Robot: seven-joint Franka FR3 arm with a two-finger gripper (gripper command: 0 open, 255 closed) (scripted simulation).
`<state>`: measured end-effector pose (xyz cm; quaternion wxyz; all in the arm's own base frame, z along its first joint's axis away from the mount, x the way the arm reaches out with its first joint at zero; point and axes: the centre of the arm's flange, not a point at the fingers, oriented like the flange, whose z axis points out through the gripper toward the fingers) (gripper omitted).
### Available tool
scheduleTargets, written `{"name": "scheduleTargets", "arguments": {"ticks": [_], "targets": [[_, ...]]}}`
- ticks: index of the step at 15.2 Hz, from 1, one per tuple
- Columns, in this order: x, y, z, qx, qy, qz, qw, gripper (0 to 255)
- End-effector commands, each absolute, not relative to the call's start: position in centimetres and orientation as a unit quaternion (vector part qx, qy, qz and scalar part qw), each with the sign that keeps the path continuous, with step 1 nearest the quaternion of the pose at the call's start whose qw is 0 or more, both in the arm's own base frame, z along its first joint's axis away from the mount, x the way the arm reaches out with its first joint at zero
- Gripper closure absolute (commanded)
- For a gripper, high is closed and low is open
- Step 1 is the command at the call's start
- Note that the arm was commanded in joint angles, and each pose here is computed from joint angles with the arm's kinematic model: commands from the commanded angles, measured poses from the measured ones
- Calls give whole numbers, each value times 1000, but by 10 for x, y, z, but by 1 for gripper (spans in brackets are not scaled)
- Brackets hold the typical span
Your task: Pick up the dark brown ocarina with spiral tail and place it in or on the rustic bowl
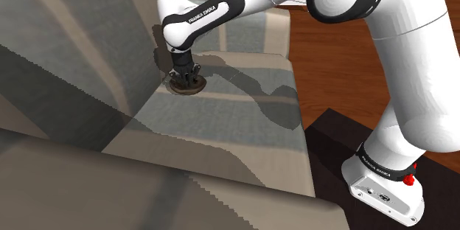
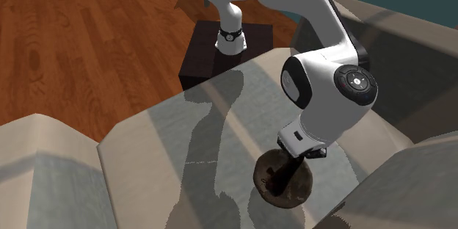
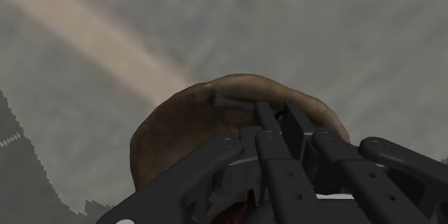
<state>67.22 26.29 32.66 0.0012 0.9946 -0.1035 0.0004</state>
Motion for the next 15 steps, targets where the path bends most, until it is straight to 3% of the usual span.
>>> {"name": "scheduleTargets", "arguments": {"ticks": [1, 6, 10, 15], "targets": [[674, 258, 319, 994, -107, -4, 6, 0], [673, 256, 318, 994, -107, -4, 6, 0], [673, 257, 368, 994, -107, -4, 6, 0], [673, 257, 368, 994, -107, -4, 6, 0]]}}
